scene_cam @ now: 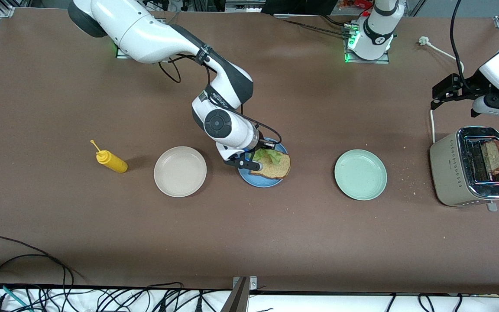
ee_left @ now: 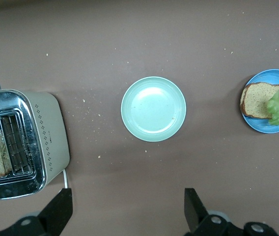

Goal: Make sandwich in blue plate with both arms
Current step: 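Lower the lettuce onto the bread and open the right gripper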

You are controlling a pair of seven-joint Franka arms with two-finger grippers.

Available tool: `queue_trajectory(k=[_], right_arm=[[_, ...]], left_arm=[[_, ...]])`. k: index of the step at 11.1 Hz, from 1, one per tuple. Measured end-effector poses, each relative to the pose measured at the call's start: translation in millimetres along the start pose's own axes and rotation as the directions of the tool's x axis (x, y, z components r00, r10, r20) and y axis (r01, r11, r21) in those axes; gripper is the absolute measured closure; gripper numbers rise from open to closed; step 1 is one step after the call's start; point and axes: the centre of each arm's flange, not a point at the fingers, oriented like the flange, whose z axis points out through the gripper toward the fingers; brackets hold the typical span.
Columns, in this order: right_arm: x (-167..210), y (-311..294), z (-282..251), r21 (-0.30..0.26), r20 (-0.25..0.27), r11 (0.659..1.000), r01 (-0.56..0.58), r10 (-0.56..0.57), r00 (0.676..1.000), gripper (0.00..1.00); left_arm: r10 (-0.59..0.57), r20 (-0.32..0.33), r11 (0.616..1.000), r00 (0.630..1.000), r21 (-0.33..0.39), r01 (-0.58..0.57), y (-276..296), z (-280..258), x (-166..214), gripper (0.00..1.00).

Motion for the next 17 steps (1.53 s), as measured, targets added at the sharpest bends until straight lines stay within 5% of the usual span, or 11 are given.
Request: queue_trajectory(k=[3, 11, 12, 17], right_arm=[[-5.1, -7.4, -20.3, 0.018, 0.047, 1.0, -0.017, 0.016, 0.999, 0.95], [8.0, -5.4, 17.9, 0.088, 0.032, 0.995, -0.049, 0.046, 0.998, 0.95], [8.7, -6.0, 16.9, 0.093, 0.028, 0.994, -0.051, 0.049, 0.998, 0.91], [11.5, -5.1, 15.4, 0.1, 0.023, 0.993, -0.056, 0.054, 0.998, 0.34]], left_arm=[[0.0, 0.0, 1.0, 1.0, 0.0, 0.0, -0.2, 0.0, 0.0, 0.0], [-0.001, 0.003, 1.0, 1.0, 0.0, 0.001, -0.3, 0.4, -0.3, 0.0], [-0.001, 0.003, 1.0, 1.0, 0.0, 0.001, -0.3, 0.4, -0.3, 0.0], [-0.001, 0.003, 1.0, 1.0, 0.0, 0.001, -0.3, 0.4, -0.3, 0.0]])
